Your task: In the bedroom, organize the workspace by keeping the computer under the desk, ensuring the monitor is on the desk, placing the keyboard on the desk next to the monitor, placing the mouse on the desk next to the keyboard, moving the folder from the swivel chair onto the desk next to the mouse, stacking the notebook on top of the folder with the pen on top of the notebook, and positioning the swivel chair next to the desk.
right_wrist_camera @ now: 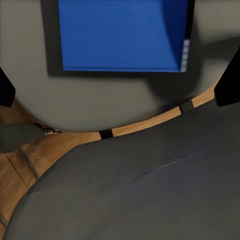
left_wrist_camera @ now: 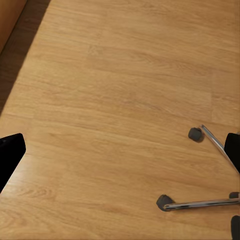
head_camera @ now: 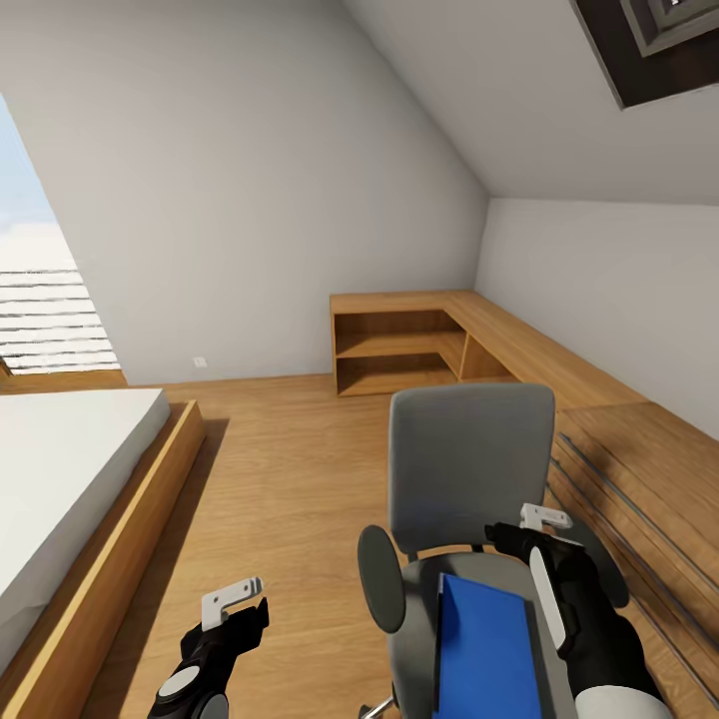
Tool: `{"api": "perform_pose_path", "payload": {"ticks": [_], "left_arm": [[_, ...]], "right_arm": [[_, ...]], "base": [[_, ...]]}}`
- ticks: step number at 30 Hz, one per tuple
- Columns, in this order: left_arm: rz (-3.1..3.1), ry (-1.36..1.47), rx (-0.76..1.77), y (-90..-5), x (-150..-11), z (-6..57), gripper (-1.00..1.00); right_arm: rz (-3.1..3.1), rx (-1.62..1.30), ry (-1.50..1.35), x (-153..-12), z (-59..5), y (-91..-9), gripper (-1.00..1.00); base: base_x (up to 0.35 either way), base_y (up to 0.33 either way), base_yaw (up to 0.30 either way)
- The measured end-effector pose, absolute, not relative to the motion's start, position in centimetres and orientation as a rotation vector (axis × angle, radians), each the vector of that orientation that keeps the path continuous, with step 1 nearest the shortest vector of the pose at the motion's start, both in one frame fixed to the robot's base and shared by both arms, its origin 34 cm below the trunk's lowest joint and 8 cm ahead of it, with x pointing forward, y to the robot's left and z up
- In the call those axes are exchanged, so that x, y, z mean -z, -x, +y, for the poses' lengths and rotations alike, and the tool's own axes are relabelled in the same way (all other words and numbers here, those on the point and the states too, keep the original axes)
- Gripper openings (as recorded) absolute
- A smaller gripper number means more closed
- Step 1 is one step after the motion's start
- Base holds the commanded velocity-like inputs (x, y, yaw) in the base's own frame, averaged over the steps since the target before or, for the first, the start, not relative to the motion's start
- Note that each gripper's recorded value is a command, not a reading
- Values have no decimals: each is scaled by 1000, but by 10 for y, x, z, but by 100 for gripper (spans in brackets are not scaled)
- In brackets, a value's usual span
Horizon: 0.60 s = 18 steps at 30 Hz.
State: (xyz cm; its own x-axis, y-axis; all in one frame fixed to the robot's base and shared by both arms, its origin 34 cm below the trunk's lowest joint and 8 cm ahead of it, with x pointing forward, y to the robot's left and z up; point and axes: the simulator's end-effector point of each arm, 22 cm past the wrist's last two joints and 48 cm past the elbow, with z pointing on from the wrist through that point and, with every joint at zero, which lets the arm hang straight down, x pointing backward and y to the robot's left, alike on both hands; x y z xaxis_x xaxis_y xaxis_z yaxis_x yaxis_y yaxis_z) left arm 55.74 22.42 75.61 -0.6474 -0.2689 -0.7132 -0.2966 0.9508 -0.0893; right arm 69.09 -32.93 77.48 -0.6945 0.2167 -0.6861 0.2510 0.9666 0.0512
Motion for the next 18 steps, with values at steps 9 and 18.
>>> {"api": "perform_pose_path", "payload": {"ticks": [9,18], "left_arm": [[2314,392,-42,-556,-740,223,100],[2320,394,-32,-555,-725,218,100]], "right_arm": [[2345,64,-322,-760,-331,-693,100],[2383,89,-264,-713,-321,-687,100]], "base": [[0,0,0],[0,0,0]]}}
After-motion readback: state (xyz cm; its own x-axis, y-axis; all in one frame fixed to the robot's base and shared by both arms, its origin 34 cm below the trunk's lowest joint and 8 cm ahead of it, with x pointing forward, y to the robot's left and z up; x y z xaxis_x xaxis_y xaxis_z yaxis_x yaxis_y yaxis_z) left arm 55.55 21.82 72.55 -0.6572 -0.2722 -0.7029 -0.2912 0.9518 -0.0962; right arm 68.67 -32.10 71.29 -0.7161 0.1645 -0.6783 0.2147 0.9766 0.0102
